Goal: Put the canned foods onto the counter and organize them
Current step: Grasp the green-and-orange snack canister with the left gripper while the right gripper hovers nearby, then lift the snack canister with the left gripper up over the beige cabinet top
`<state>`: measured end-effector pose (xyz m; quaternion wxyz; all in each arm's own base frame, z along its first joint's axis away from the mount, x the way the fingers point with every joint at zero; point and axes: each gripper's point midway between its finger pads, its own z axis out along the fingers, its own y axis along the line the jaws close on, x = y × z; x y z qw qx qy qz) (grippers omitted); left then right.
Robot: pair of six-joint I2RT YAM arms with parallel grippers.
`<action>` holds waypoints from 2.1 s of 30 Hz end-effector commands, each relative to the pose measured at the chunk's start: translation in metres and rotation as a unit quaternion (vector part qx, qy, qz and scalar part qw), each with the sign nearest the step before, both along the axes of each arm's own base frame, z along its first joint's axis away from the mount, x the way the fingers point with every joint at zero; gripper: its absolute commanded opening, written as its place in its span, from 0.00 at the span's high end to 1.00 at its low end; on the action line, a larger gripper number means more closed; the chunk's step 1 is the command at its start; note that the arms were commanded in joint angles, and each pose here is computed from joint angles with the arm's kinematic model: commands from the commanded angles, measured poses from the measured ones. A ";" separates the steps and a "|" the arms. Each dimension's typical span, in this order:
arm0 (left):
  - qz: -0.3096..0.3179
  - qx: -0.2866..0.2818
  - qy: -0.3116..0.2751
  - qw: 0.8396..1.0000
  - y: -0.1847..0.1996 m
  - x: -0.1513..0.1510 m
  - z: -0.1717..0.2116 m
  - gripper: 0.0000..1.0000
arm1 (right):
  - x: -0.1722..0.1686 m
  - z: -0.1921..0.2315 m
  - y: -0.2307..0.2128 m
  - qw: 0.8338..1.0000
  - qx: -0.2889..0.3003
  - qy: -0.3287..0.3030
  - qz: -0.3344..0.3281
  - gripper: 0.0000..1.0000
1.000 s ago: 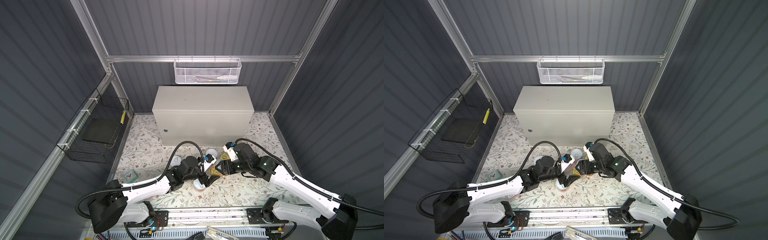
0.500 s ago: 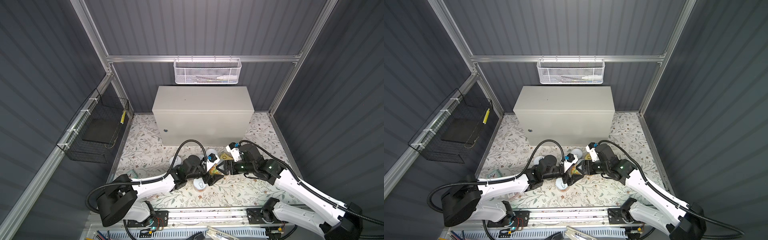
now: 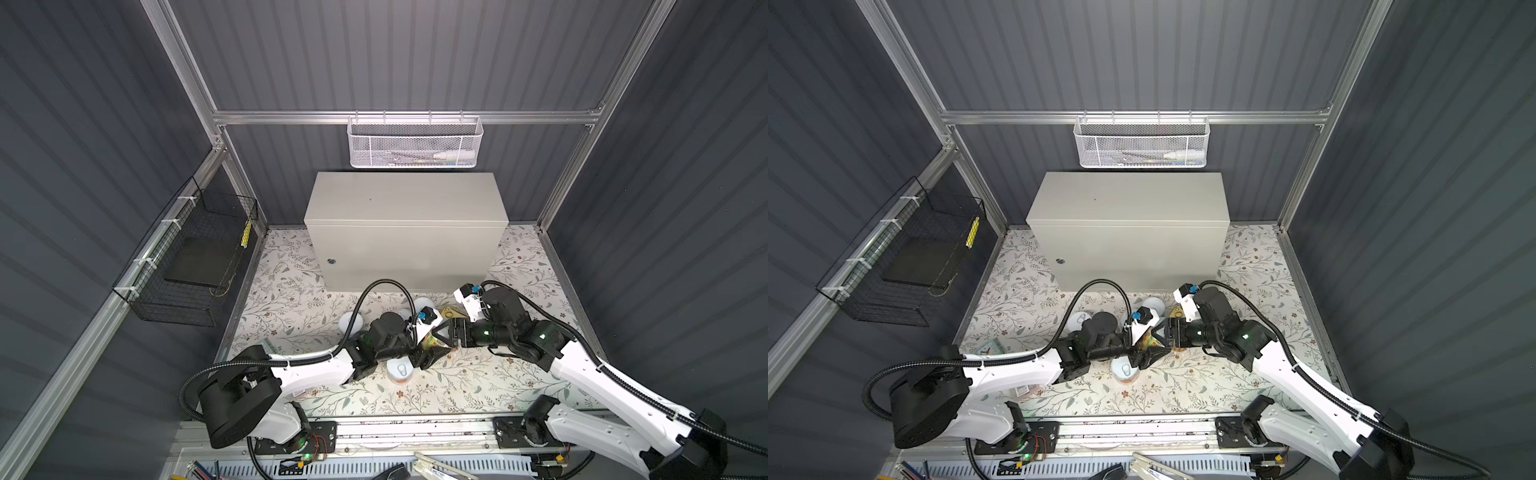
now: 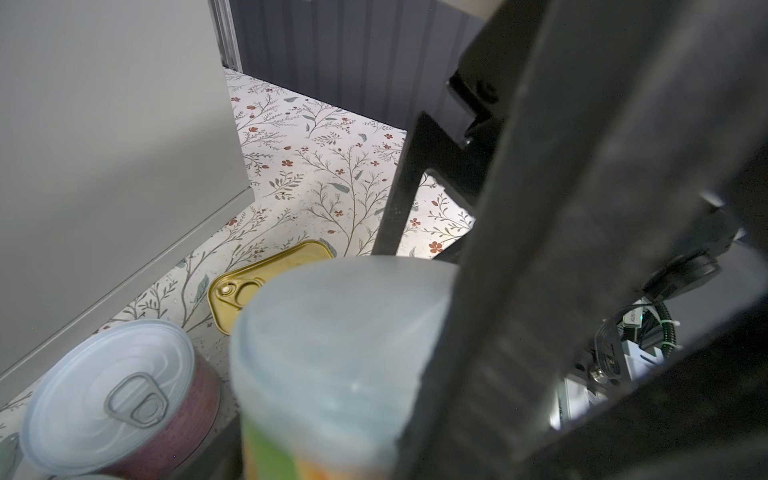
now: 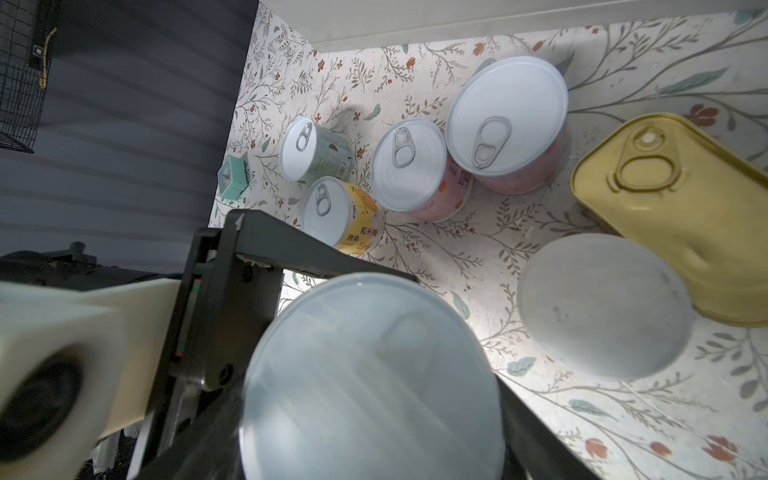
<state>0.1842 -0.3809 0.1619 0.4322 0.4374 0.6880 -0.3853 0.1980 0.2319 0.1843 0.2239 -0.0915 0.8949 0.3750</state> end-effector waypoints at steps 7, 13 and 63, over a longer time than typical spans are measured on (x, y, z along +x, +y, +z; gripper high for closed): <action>0.072 -0.038 -0.010 0.997 0.006 0.024 0.032 0.47 | 0.003 0.026 0.009 0.998 0.046 -0.035 0.007 0.37; 0.086 -0.048 -0.011 0.995 0.011 0.026 0.052 0.50 | 0.010 0.018 -0.005 0.998 0.021 -0.046 -0.034 0.16; 0.259 -0.037 -0.148 0.954 0.032 0.095 0.256 0.53 | 0.006 -0.003 -0.074 0.976 0.006 -0.128 -0.173 0.01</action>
